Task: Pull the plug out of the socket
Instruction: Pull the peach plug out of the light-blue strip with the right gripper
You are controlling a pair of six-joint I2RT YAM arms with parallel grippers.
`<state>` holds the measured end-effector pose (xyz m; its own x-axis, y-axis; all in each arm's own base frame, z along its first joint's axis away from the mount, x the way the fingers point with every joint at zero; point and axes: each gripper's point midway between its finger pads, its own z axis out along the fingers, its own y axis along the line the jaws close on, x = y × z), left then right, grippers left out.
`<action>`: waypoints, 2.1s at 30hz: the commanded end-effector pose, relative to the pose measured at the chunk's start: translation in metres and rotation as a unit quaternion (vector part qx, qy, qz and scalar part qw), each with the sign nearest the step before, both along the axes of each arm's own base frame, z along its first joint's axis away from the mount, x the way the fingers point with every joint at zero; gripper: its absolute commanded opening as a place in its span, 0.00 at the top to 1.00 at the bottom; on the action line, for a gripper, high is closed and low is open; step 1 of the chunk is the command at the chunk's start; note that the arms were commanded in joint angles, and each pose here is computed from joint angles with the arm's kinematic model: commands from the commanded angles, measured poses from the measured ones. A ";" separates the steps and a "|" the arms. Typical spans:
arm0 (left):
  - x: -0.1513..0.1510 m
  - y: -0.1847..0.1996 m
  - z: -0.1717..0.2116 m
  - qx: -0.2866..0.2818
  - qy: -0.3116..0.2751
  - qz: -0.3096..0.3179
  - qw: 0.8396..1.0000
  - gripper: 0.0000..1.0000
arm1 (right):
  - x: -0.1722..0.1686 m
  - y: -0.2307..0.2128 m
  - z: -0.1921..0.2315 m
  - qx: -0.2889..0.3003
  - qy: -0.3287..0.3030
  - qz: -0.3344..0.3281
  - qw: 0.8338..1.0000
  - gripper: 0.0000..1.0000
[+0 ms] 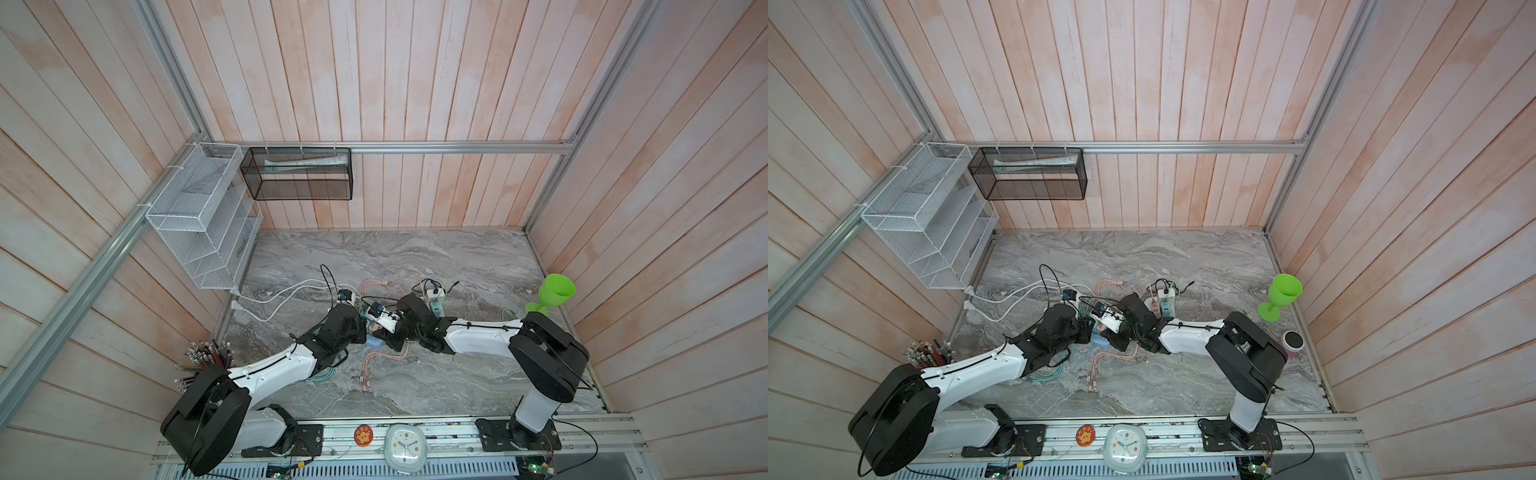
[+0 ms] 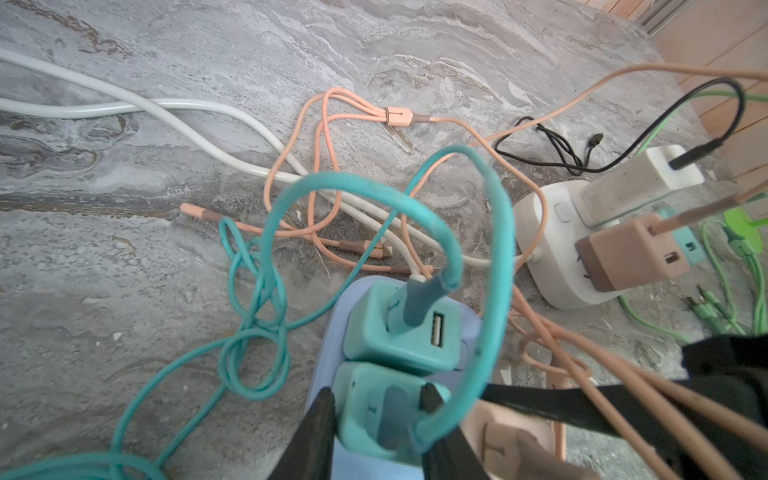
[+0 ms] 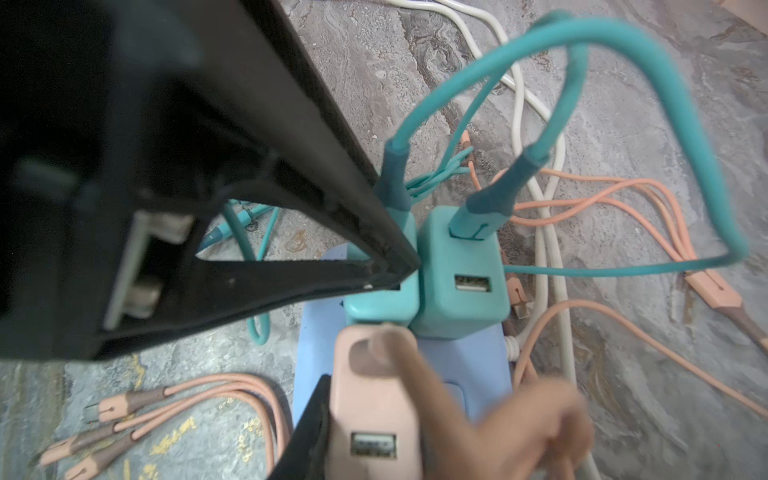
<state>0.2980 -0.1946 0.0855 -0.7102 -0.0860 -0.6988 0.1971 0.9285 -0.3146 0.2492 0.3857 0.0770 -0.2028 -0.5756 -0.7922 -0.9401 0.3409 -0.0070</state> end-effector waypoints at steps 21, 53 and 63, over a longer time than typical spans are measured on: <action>-0.027 0.034 -0.055 0.090 0.090 0.016 0.992 0.67 | -0.012 0.024 0.022 0.067 0.068 0.009 0.995 1.00; -0.023 0.041 -0.059 0.102 0.098 0.041 0.989 0.67 | -0.009 0.025 0.046 0.097 0.077 -0.026 0.992 1.00; -0.023 0.042 -0.059 0.102 0.095 0.046 0.989 0.67 | -0.010 0.023 0.031 0.081 0.079 -0.032 0.993 1.00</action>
<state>0.3082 -0.1942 0.0872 -0.6995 -0.0997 -0.7077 0.1751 0.9361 -0.3049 0.2580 0.3852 0.0878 -0.3809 -0.4623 -0.8007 -0.8644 0.4854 0.1309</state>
